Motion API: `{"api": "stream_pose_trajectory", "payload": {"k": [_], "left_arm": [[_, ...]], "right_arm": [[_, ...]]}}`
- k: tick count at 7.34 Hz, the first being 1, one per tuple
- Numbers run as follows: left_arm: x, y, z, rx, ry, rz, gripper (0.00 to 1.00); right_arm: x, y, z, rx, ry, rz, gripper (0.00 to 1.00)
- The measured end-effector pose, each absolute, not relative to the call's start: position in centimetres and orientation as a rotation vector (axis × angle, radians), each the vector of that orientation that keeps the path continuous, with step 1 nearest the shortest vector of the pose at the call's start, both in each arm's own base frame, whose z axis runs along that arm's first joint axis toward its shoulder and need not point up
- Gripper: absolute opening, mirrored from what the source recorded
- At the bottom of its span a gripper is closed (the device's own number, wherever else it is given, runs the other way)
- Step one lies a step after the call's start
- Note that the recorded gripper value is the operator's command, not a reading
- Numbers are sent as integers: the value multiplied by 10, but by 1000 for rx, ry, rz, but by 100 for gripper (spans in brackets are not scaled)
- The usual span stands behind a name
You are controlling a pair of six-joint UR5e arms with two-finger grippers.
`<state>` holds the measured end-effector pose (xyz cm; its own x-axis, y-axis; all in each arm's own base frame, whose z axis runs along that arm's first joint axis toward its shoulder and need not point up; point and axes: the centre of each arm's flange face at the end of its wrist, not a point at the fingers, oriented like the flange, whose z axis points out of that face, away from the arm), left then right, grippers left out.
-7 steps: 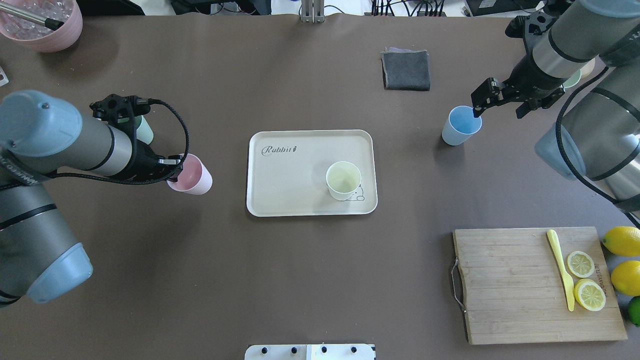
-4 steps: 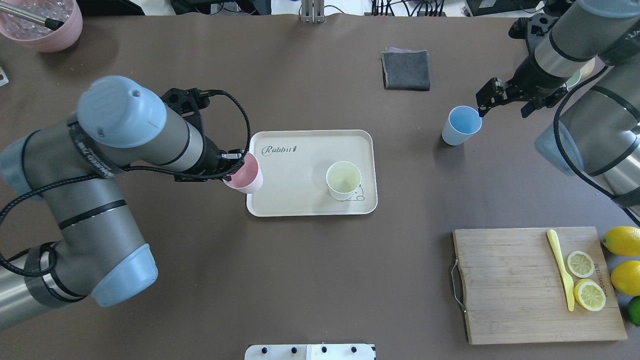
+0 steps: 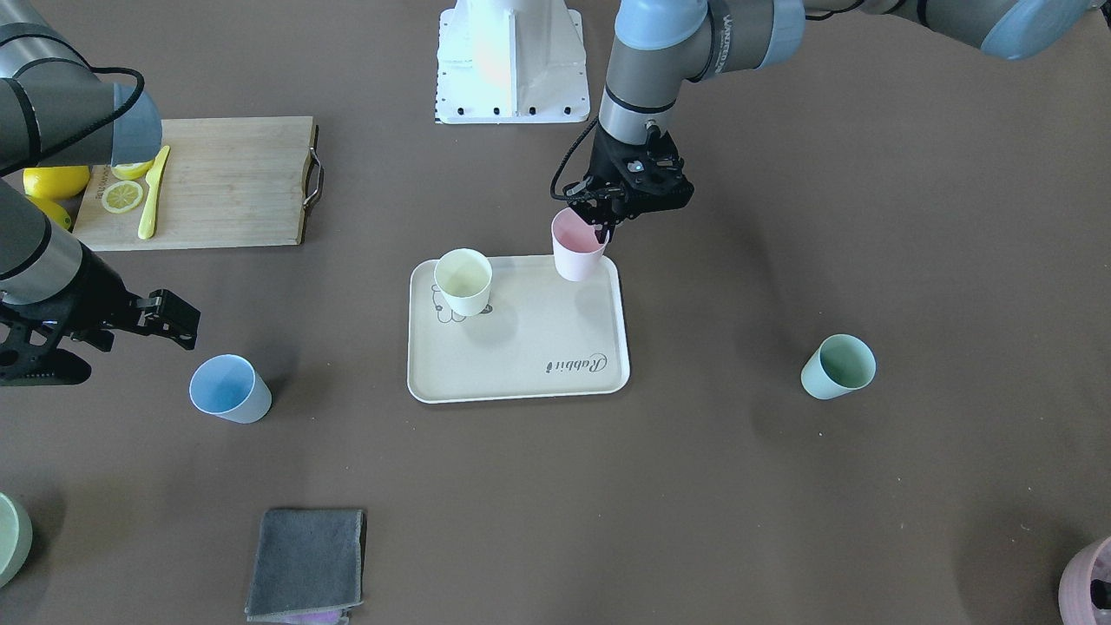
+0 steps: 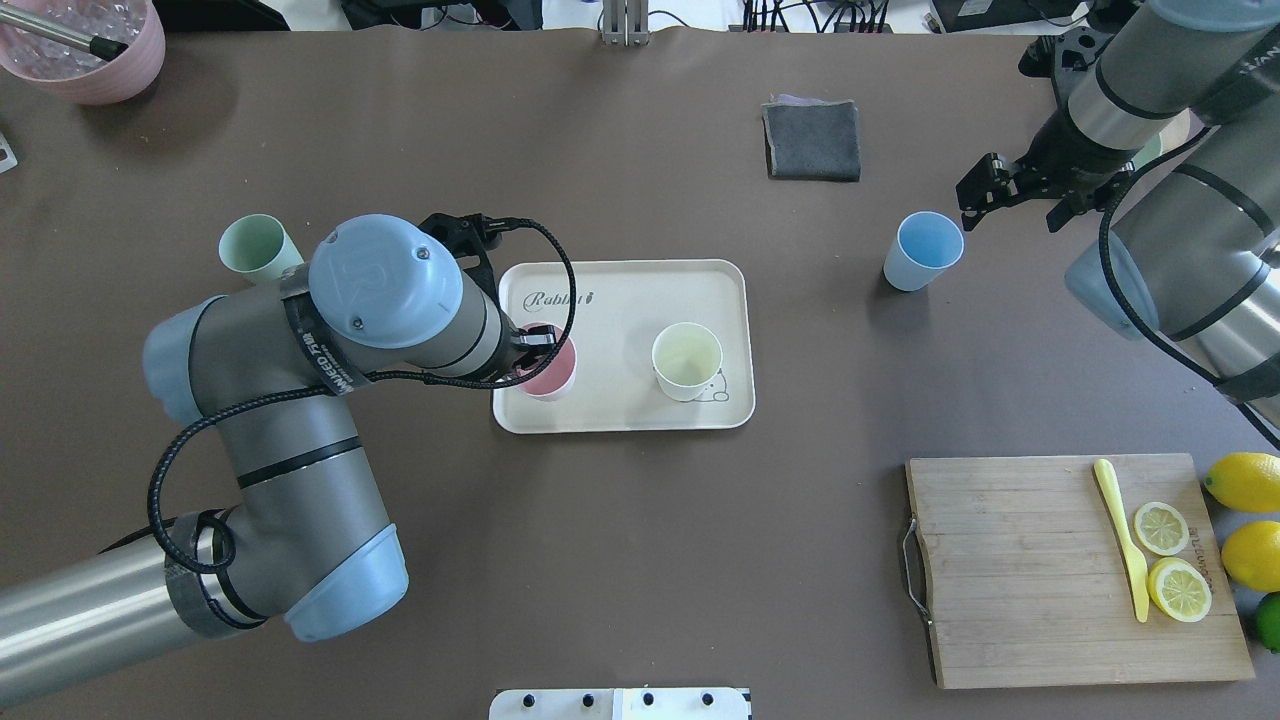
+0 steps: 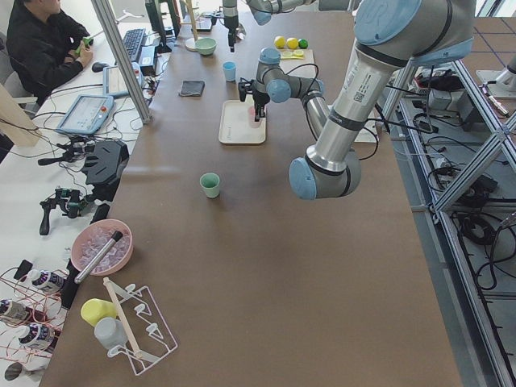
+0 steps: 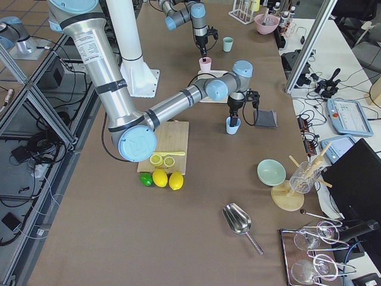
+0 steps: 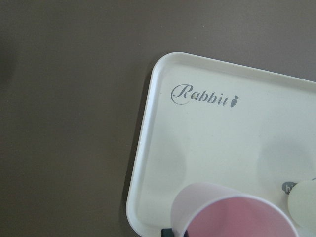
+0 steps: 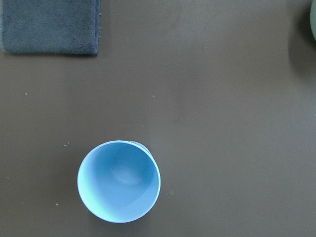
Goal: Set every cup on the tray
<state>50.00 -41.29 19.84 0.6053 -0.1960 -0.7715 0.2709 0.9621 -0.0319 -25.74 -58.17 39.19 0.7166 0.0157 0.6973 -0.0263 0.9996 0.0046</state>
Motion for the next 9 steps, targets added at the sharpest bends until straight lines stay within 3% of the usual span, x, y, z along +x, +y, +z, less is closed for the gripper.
{"api": "stream_pose_trajectory", "payload": {"k": [6, 8, 9], "left_arm": [[529, -418, 213, 114, 849, -272, 0], [533, -421, 211, 120, 859, -272, 10], [536, -422, 212, 122, 863, -272, 10]], "right_arm": [[-268, -602, 423, 70, -800, 12, 100], [-268, -601, 424, 68, -801, 12, 100], [-269, -601, 425, 68, -801, 11, 100]]}}
